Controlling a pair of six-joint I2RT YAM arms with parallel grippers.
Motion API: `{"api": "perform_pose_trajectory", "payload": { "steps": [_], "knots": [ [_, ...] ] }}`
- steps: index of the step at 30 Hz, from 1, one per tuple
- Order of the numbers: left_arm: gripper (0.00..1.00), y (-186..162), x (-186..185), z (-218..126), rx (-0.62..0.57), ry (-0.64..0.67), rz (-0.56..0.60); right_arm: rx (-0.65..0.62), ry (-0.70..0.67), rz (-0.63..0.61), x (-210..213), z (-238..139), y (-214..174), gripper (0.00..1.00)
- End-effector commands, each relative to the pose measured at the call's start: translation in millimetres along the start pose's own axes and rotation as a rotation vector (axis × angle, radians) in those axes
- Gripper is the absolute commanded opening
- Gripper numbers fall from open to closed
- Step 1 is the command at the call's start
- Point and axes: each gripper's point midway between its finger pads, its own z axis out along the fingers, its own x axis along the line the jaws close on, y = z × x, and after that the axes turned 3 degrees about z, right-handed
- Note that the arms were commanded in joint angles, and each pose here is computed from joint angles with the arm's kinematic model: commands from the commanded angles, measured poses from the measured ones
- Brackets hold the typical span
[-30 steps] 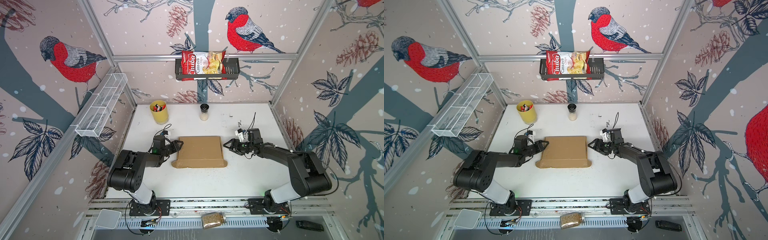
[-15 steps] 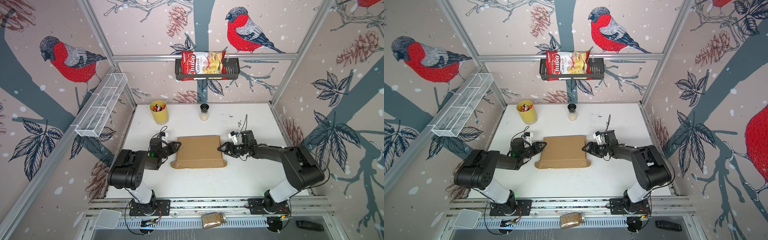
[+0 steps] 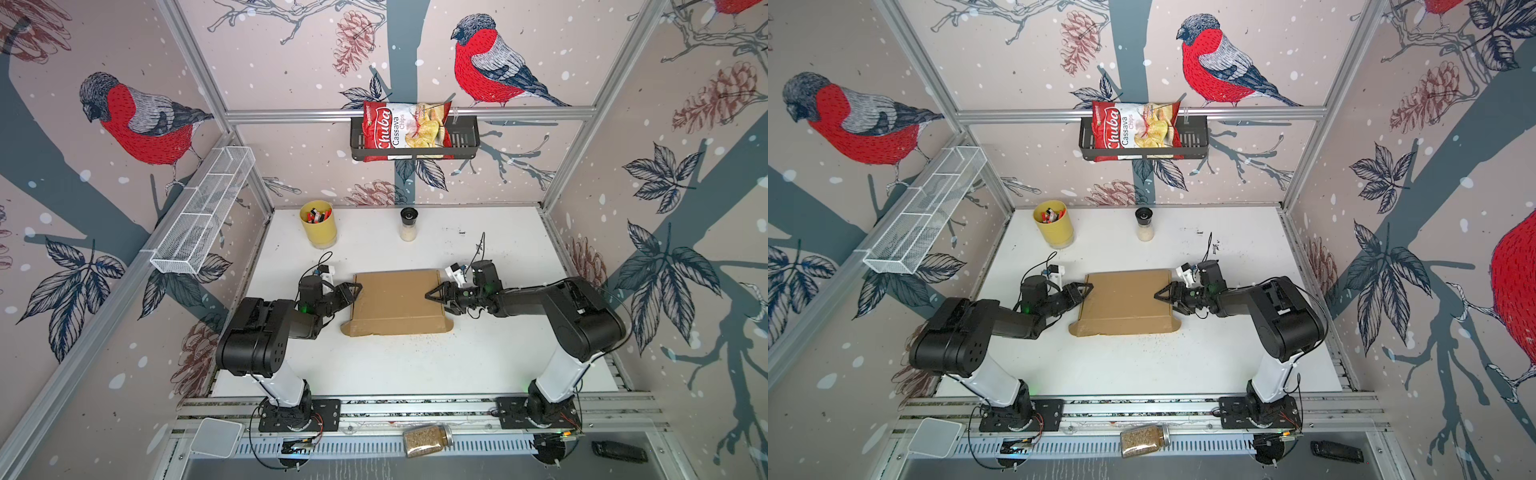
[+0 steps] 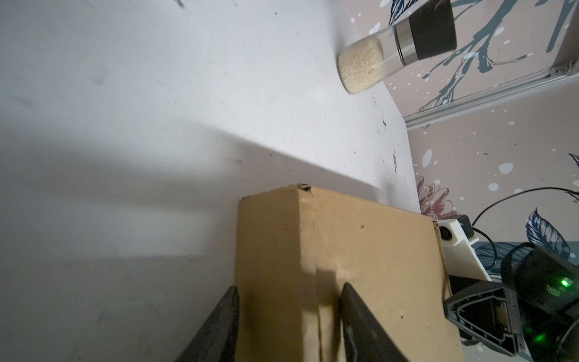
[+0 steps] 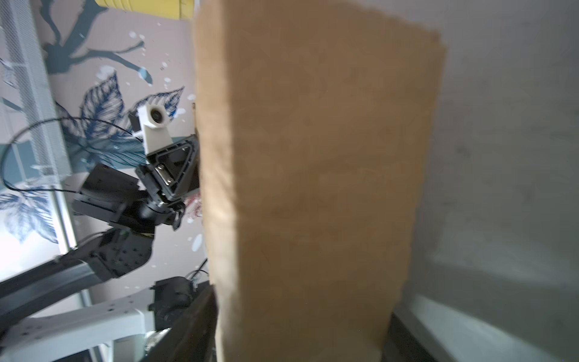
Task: Fold the paper box
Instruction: 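Tilt the box up with the right gripper while left gripper releases and withdraws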
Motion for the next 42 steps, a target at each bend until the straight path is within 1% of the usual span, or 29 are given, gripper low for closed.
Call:
{"api": "perform_pose_trajectory", "payload": {
  "steps": [1,5,7,8,11,14,16,17,18,19,20,21,22,23,24,26,28,29,30,33,35,37,39,40,42],
  "knots": [
    [0.56,3.8,-5.9,-3.8,0.004,0.008,-0.019,-0.012,0.114,0.022,25.6,-0.1,7.2,0.63],
    [0.62,27.6,-24.2,-18.3,-0.056,0.032,0.045,-0.017,0.153,0.08,31.2,-2.8,5.3,0.57],
    [0.64,41.5,-33.7,-30.2,-0.088,0.07,0.091,-0.023,0.17,0.1,36.0,-5.8,6.0,0.55],
    [0.65,48.3,-35.0,-36.6,-0.105,0.108,0.11,-0.024,0.175,0.104,38.4,-6.8,6.2,0.54],
    [0.71,75.4,-49.0,-61.3,-0.167,0.205,0.215,-0.036,0.189,0.11,47.0,-11.3,10.3,0.51],
    [0.76,106.8,-59.2,-95.2,-0.274,0.34,0.287,-0.039,0.207,0.114,55.7,-15.2,12.6,0.49],
    [0.82,128.2,-64.6,-125.1,-0.394,0.434,0.323,-0.038,0.219,0.122,60.2,-19.1,11.7,0.48],
    [0.93,134.8,-67.6,-138.0,-0.45,0.46,0.334,-0.037,0.224,0.127,62.1,-21.1,11.3,0.48],
    [0.97,140.4,-73.4,-152.1,-0.508,0.472,0.344,-0.034,0.229,0.135,63.8,-22.9,9.9,0.48],
    [0.97,144.6,-83.3,-162.9,-0.559,0.451,0.359,-0.035,0.234,0.141,65.3,-25.6,9.4,0.47],
    [0.96,146.6,-97.1,-167.1,-0.578,0.402,0.394,-0.035,0.237,0.148,66.3,-27.6,8.6,0.47],
    [0.94,146.3,-116.1,-167.0,-0.566,0.334,0.459,-0.035,0.242,0.157,68.1,-30.2,8.2,0.47],
    [0.89,143.5,-135.6,-163.8,-0.522,0.267,0.533,-0.037,0.246,0.167,69.1,-33.1,8.4,0.47],
    [0.86,139.9,-148.4,-161.0,-0.477,0.234,0.58,-0.038,0.251,0.175,70.9,-35.5,8.4,0.47],
    [0.83,133.0,-158.1,-157.7,-0.424,0.229,0.623,-0.041,0.256,0.183,72.7,-37.9,9.0,0.46],
    [0.76,111.8,-182.1,-153.7,-0.342,0.248,0.782,-0.04,0.267,0.193,76.8,-42.0,9.7,0.46],
    [0.74,84.3,-200.0,-154.0,-0.285,0.293,0.969,-0.039,0.275,0.209,79.4,-45.0,11.3,0.46],
    [0.72,68.8,-208.8,-154.1,-0.26,0.285,1.07,-0.038,0.281,0.215,80.8,-46.0,11.7,0.46],
    [0.72,46.5,-218.0,-153.5,-0.226,0.278,1.192,-0.04,0.288,0.224,82.3,-47.5,13.1,0.45],
    [0.78,-2.7,-232.7,-152.0,-0.156,0.28,1.476,-0.039,0.308,0.244,88.2,-50.4,15.0,0.45],
    [0.81,-28.1,-236.2,-143.5,-0.1,0.269,1.614,-0.034,0.315,0.257,91.5,-51.4,15.3,0.45],
    [0.87,-51.1,-235.2,-130.8,-0.038,0.266,1.751,-0.03,0.32,0.264,94.0,-52.0,15.2,0.44],
    [0.91,-62.9,-225.2,-116.2,0.014,0.316,1.885,-0.025,0.324,0.266,97.2,-53.0,14.4,0.44],
    [0.93,-63.1,-219.9,-111.2,0.025,0.353,1.935,-0.024,0.325,0.267,98.1,-53.7,14.0,0.44],
    [0.93,-47.5,-215.7,-104.3,-0.057,0.505,1.981,-0.017,0.323,0.266,99.8,-54.2,11.2,0.44]
  ]
}}
